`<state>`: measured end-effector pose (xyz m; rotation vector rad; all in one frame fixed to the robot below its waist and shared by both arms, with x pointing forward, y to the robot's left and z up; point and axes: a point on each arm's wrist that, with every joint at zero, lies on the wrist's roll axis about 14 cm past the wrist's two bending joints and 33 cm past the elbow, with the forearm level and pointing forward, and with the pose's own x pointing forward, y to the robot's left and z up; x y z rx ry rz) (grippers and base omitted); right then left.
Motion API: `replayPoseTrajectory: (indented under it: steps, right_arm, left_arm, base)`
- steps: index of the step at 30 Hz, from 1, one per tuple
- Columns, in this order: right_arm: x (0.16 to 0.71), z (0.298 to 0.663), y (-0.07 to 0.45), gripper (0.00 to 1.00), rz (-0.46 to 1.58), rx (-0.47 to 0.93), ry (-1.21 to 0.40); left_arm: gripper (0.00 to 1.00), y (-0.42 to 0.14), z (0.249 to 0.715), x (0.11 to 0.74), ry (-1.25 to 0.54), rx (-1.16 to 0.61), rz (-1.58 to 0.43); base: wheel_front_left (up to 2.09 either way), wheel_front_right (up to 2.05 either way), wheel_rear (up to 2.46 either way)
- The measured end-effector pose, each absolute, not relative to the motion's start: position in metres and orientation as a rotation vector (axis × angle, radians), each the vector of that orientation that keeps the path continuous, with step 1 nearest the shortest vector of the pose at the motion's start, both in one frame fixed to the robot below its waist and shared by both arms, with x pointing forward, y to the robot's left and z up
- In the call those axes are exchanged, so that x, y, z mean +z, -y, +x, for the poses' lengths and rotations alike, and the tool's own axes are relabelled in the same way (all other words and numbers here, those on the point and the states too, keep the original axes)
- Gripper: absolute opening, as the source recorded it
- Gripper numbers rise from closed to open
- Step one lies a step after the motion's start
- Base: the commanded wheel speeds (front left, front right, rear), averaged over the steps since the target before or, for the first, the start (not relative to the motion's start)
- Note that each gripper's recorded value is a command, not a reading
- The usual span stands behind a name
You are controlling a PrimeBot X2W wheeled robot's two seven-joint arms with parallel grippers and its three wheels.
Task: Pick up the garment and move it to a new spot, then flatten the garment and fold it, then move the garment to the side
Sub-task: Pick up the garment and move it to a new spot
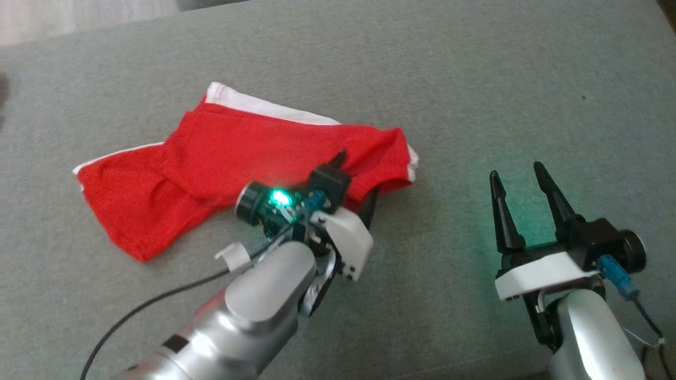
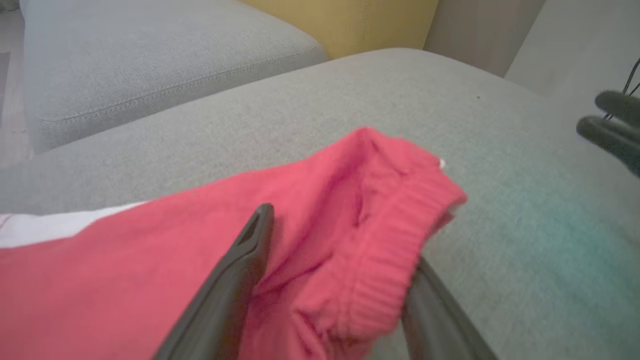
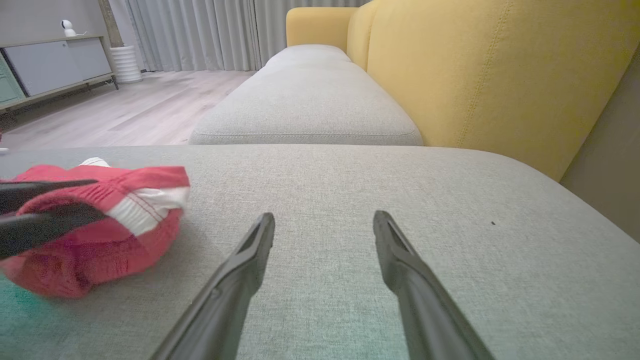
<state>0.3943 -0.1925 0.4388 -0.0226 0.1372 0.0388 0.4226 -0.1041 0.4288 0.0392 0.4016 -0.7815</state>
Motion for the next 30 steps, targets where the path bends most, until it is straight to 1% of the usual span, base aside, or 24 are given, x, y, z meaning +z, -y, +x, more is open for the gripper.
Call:
replayPoseTrajectory:
  steps: [3,8,17,20,23,30]
  right_arm:
    - [0.439,0.397,0.186,1.00,-0.019,0.057,-0.134]
    - [0.444,0.399,0.179,1.00,-0.019,0.077,-0.119]
    - [0.461,0.395,0.180,1.00,-0.049,0.078,-0.071]
    - [0.461,0.383,0.183,1.00,-0.058,0.069,-0.075]
    - [0.461,0.372,0.182,1.00,-0.059,0.071,-0.079]
    - [0.479,0.362,0.169,1.00,-0.063,0.107,-0.034]
  left_arm:
    - [1.00,0.099,0.413,0.423,-0.408,-0.792,0.059]
    - [1.00,0.101,0.396,0.429,-0.404,-0.807,0.013]
    - [1.00,0.092,0.399,0.467,-0.268,-0.762,-0.030]
    - [1.00,0.073,0.400,0.479,-0.226,-0.698,-0.065]
    - [1.00,0.044,0.397,0.480,-0.219,-0.610,-0.101]
    - [1.00,-0.034,0.381,0.474,-0.209,-0.372,-0.168]
  base:
    - [0.00,0.00,0.00]
    - [0.00,0.00,0.00]
    - [0.00,0.00,0.00]
    - [0.00,0.00,0.00]
    - [0.00,0.00,0.00]
    - [0.00,0.00,0.00]
